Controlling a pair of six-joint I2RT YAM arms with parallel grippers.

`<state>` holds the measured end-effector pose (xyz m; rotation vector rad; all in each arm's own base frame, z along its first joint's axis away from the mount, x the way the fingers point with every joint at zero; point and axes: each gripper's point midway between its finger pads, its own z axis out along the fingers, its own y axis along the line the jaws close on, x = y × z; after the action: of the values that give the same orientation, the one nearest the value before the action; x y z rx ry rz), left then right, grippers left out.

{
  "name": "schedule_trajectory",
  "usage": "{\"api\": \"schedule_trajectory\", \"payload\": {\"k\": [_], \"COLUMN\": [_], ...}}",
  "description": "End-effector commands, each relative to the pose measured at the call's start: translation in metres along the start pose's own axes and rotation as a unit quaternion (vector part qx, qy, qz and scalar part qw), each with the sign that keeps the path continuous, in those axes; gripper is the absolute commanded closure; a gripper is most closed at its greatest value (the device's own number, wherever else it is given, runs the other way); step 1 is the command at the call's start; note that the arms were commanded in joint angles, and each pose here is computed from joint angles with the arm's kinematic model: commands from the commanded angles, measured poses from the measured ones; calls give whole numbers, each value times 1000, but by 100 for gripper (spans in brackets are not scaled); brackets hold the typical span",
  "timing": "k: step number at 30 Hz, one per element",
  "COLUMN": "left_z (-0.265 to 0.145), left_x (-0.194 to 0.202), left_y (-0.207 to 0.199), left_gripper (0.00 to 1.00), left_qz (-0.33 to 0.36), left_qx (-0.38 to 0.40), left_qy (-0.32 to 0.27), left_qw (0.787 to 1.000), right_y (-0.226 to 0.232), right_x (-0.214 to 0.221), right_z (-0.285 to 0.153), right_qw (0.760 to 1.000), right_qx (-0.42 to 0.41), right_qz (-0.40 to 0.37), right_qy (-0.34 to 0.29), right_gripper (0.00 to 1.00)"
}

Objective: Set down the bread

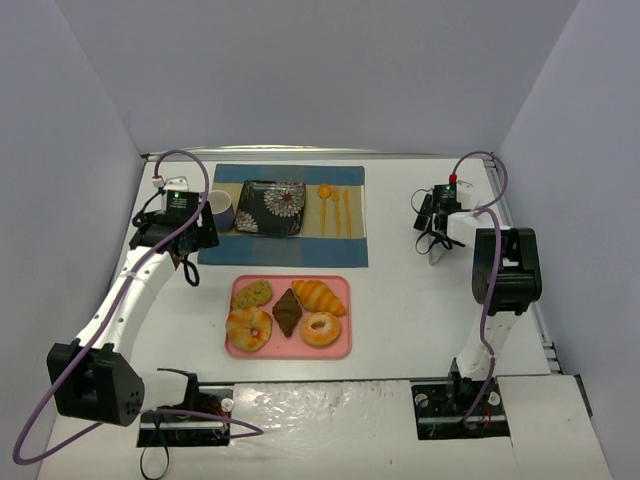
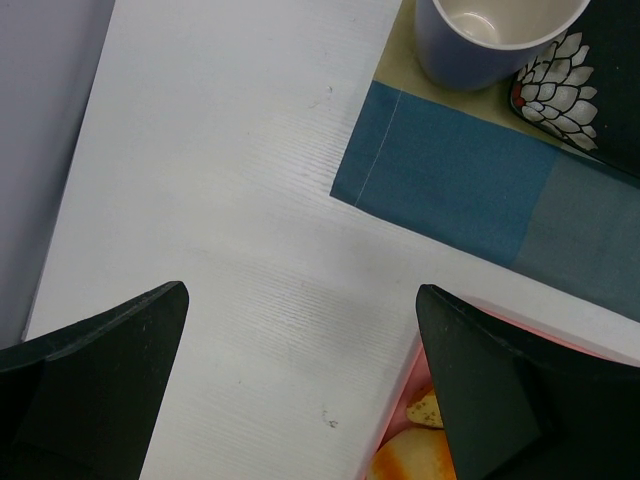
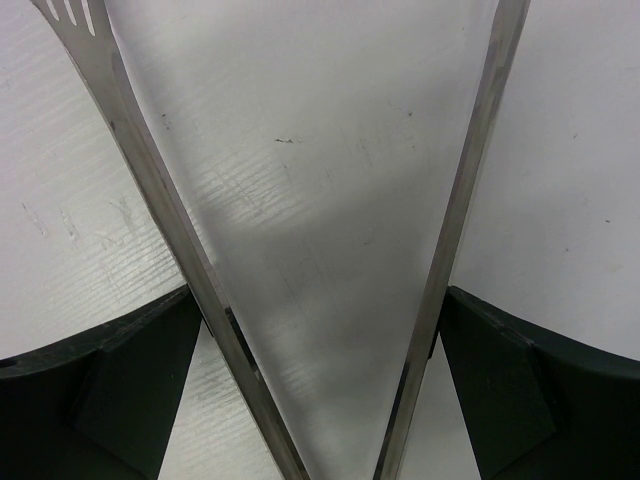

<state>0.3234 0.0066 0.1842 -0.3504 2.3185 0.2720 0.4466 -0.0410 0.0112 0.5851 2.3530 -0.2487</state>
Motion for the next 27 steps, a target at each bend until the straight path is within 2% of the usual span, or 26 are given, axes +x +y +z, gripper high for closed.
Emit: {"api": "schedule_trajectory", "payload": {"k": [1, 9, 14, 24, 27], "left_z": [-5, -5, -6, -8, -9], "left_x": [-22, -21, -21, -21, -21], "left_y": [2, 3, 4, 5, 6], "left_gripper": [3, 3, 3, 3, 3], "left_qz": [-11, -10, -10, -10, -11], "left_qx": [-4, -6, -6, -8, -9], "left_qy": [-37, -36, -37, -38, -39], "left_qw": [999, 999, 999, 999, 999], "right_y": [-10, -13, -12, -9, -6], "right_x": [-21, -16, -14, -8, -4], "right_z": [5, 8, 9, 6, 5], "right_qw": [999, 1000, 1000, 1000, 1000], "right_qx": [17, 18, 14, 0, -5], "right_qz": [21, 17, 13, 9, 13], "right_qy": [-21, -15, -11, 0, 5], "right_gripper": [0, 1, 8, 39, 56]}}
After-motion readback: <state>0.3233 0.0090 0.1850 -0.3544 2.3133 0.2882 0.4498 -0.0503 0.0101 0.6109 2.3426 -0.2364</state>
